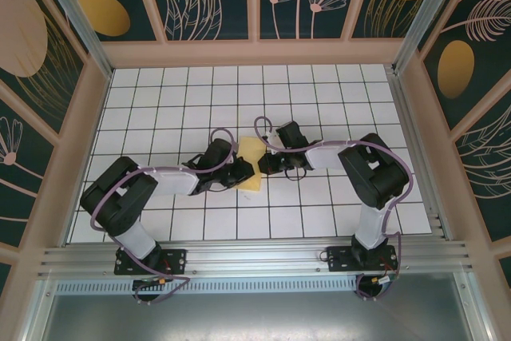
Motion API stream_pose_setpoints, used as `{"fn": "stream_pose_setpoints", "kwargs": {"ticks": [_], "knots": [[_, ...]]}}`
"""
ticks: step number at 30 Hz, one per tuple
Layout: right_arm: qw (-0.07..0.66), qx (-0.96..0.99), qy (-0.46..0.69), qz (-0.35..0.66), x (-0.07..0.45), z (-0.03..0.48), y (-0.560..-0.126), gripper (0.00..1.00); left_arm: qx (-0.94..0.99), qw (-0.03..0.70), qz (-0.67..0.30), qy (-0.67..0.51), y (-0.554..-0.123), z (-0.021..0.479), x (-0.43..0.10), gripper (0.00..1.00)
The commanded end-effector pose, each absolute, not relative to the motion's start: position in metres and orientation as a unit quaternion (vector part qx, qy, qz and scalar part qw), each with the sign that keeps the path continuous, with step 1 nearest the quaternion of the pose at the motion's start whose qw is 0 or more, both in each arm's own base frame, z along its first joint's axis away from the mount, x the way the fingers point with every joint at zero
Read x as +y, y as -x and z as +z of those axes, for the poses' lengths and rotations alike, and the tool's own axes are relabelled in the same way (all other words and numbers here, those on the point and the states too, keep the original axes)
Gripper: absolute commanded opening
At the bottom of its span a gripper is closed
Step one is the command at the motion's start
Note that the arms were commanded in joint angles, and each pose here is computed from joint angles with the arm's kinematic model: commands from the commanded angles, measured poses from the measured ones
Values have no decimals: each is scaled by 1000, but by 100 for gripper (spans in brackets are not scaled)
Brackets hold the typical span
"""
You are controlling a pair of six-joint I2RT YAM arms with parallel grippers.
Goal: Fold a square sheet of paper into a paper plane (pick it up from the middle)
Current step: Fold the triangle a second time at the center of the table.
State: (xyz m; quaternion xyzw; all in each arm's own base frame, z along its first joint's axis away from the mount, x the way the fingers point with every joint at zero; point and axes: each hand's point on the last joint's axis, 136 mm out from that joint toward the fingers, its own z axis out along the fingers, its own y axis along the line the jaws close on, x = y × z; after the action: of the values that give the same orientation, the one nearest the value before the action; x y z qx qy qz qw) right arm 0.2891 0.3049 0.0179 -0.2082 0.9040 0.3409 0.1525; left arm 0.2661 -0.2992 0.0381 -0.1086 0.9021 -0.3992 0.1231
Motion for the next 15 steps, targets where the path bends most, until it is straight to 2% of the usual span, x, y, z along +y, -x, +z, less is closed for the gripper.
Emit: {"fn": "stream_pose_setpoints", "kwargs": {"ticks": [1, 7, 15], "knots": [[115, 924, 196, 306, 296, -13, -277, 9, 907, 109, -390, 112, -263, 25, -303, 13], [115, 925, 195, 306, 296, -13, -277, 9, 917, 92, -369, 121, -254, 2, -294, 12], [117, 924, 195, 306, 296, -12, -278, 9, 897, 122, -410, 108, -263, 47, -305, 13]]}}
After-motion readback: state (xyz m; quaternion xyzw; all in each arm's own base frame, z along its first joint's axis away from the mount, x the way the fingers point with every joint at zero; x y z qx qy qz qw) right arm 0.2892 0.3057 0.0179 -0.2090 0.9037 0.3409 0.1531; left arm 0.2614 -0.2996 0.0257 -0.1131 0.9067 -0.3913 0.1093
